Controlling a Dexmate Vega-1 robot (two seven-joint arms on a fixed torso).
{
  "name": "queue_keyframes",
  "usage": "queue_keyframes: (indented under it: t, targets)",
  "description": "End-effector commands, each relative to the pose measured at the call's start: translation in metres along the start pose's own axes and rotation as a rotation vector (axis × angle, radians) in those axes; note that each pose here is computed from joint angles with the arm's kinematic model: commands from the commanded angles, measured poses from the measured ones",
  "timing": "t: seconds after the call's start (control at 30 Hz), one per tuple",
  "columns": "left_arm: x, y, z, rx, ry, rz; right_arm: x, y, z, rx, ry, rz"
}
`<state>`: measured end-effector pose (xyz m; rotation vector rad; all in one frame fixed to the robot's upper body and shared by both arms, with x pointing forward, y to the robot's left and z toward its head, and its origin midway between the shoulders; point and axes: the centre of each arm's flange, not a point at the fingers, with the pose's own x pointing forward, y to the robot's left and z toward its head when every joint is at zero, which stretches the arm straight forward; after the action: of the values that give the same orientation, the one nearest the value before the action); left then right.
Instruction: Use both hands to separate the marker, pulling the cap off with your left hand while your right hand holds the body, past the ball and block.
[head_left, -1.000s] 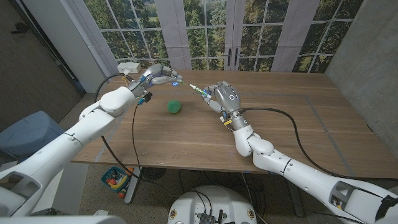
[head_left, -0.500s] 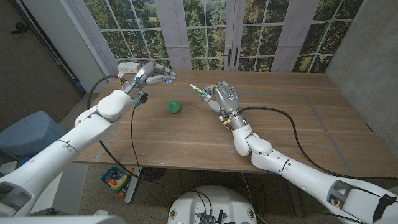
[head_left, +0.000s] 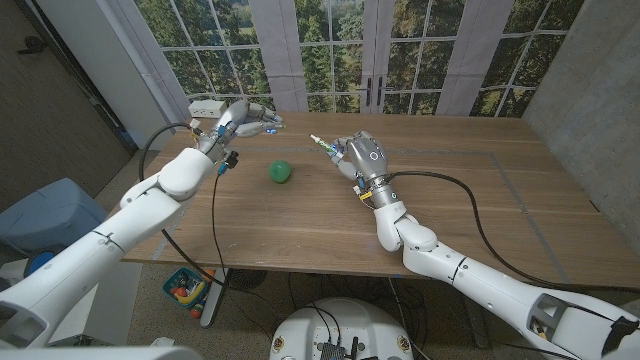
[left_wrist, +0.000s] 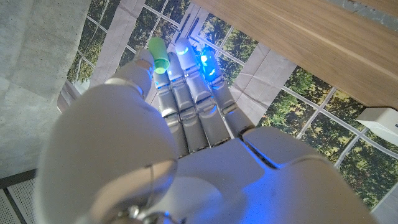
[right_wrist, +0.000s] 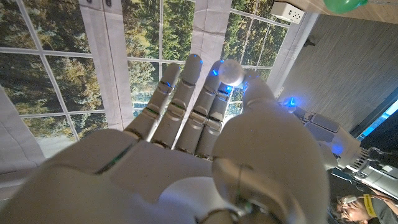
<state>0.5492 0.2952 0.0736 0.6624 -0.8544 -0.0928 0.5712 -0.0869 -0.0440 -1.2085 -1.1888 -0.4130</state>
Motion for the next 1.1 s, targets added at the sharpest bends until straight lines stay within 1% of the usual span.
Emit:
queue_keyframes:
  t: [0.03, 0.17, 0.37, 0.57, 0.73, 1.0, 1.1]
  targets:
    - [-0.005, -0.014, 0.012, 0.088, -0.006, -0.009, -0.005, -0.004, -0.006, 0.006, 0.063, 0.025]
    - [-0.007, -0.019, 0.016, 0.126, -0.005, 0.004, -0.007, -0.006, -0.006, 0.013, 0.076, 0.04]
    - [-0.009, -0.03, 0.019, 0.203, 0.011, 0.001, -0.011, -0.01, -0.005, 0.009, 0.084, 0.064]
    - [-0.01, -0.036, 0.019, 0.225, 0.026, -0.017, -0.014, -0.014, -0.004, 0.001, 0.087, 0.077]
    - [-0.012, -0.042, 0.019, 0.274, 0.042, -0.018, -0.02, -0.017, -0.005, -0.004, 0.081, 0.084]
    - [-0.015, -0.049, 0.019, 0.324, 0.061, -0.016, -0.026, -0.017, -0.004, -0.002, 0.083, 0.118]
    - [-0.017, -0.053, 0.019, 0.35, 0.071, -0.02, -0.029, -0.015, -0.003, 0.026, 0.101, 0.145]
